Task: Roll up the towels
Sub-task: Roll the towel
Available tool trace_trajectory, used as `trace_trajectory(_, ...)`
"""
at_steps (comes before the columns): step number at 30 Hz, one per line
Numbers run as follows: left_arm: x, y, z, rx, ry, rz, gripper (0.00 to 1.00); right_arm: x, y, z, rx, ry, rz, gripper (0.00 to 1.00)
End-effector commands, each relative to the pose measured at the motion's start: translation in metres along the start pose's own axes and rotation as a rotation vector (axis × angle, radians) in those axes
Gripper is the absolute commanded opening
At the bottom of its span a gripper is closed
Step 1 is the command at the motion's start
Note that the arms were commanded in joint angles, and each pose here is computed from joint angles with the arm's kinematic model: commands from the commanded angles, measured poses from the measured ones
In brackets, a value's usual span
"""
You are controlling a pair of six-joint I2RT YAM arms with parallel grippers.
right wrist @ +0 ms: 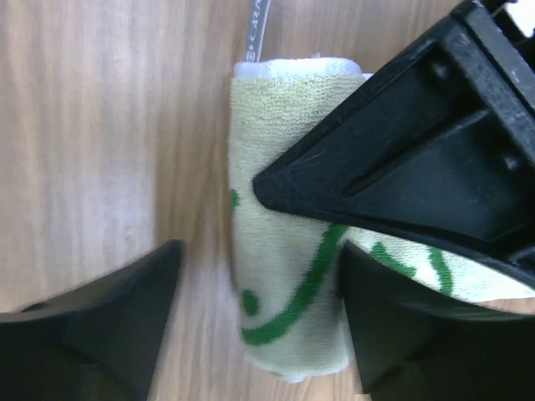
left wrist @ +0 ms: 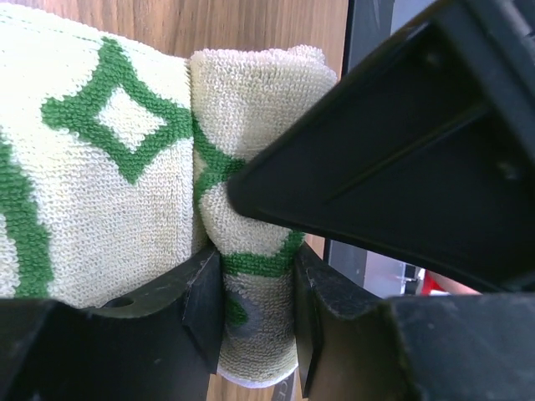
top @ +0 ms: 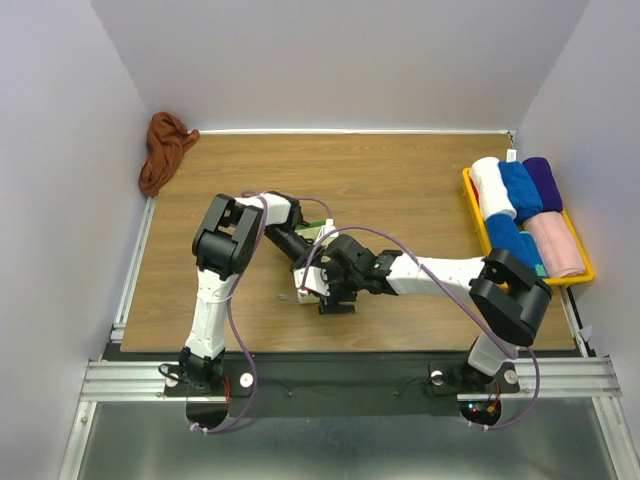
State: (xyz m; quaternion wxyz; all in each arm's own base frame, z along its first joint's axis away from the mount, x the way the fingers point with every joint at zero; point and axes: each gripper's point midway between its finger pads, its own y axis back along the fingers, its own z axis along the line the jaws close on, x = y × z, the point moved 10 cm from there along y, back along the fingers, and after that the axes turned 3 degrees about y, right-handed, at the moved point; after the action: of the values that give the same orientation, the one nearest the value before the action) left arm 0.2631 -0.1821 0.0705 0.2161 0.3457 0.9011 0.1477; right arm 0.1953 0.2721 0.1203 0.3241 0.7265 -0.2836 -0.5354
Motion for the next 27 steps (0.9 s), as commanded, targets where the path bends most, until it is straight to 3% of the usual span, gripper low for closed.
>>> trace_trajectory(1,0.001,0.012,0.037,-0.178,-0.125,0.125,0.46,0.003,-0.011,-0.005,0.047,0.022,-0.022,0.68)
trace_trajectory(3,-0.003,0.013,0.039,-0.183,-0.13,0.125,0.46,0.007,-0.015,-0.002,0.045,0.006,-0.009,0.58)
trace_trajectory(4,-0.007,0.014,0.04,-0.188,-0.135,0.122,0.46,0.011,-0.018,-0.001,0.04,-0.001,0.003,0.46)
trace_trajectory(5,-0.009,0.015,0.04,-0.192,-0.138,0.123,0.46,0.012,-0.018,0.0,0.039,-0.013,0.008,0.4)
trace_trajectory(6,-0.013,0.017,0.04,-0.198,-0.154,0.116,0.47,0.013,-0.019,0.001,0.035,-0.02,0.013,0.26)
trace_trajectory(8,-0.017,0.02,0.037,-0.207,-0.176,0.108,0.52,0.016,-0.021,0.004,0.027,-0.054,0.021,0.12)
trace_trajectory(9,-0.02,0.022,0.035,-0.219,-0.192,0.104,0.54,0.018,-0.021,0.005,0.023,-0.076,0.024,0.0)
trace_trajectory(20,-0.016,0.087,-0.009,-0.396,-0.314,0.004,0.72,0.032,-0.008,0.004,-0.193,-0.443,-0.023,0.0)
trace_trajectory(24,-0.006,0.123,-0.014,-0.471,-0.314,-0.083,0.73,0.032,-0.004,-0.005,-0.257,-0.549,-0.038,0.01)
trace_trajectory(27,0.008,0.155,-0.013,-0.54,-0.32,-0.225,0.74,0.025,-0.004,-0.01,-0.339,-0.615,-0.059,0.01)
